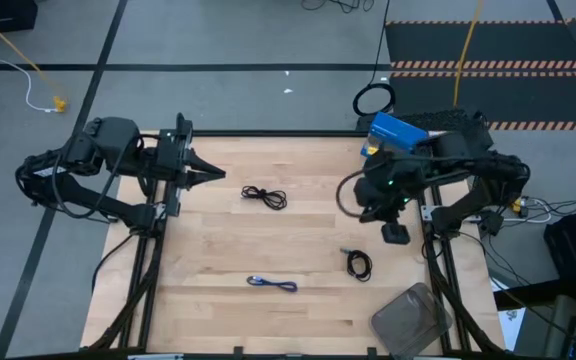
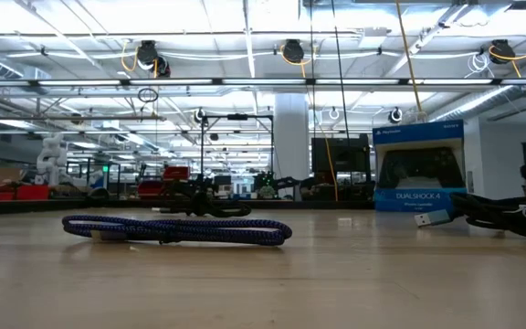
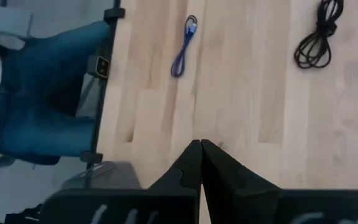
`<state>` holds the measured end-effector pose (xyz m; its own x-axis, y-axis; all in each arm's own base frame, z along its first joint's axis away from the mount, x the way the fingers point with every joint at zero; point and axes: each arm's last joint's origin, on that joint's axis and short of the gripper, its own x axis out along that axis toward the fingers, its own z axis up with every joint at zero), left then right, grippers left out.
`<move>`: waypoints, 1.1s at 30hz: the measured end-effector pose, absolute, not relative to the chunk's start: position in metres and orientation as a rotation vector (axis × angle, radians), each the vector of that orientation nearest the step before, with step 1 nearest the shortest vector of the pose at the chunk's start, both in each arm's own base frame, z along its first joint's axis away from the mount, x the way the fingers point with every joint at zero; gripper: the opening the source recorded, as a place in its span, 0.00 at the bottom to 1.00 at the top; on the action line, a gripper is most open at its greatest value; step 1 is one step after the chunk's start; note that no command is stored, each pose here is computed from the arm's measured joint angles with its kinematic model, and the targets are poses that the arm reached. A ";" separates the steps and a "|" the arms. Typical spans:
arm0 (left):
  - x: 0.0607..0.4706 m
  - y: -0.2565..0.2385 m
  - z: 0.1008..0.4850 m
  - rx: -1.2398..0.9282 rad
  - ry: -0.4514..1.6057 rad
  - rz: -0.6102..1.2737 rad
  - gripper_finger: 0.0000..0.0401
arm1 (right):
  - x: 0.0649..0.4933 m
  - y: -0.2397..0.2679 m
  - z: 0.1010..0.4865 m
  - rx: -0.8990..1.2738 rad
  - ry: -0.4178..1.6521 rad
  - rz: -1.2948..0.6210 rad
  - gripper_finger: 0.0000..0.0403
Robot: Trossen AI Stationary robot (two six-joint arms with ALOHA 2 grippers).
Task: Pick and place USB-C Cables
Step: Put the bottom black charger cable into the black bin
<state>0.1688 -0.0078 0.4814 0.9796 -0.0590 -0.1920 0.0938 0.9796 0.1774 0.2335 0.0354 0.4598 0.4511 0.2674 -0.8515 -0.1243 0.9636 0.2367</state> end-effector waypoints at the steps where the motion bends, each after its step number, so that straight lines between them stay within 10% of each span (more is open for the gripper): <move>1: 0.169 -0.008 0.481 0.184 0.187 -0.077 0.06 | 0.236 0.037 0.458 0.148 1.086 0.246 0.00; 13: 0.169 -0.008 0.481 0.169 0.187 -0.076 0.06 | 0.237 0.060 0.436 0.088 1.184 0.177 0.00; 33: 0.169 -0.008 0.481 0.154 0.197 -0.075 0.06 | 0.242 0.072 0.292 0.114 1.498 0.010 0.00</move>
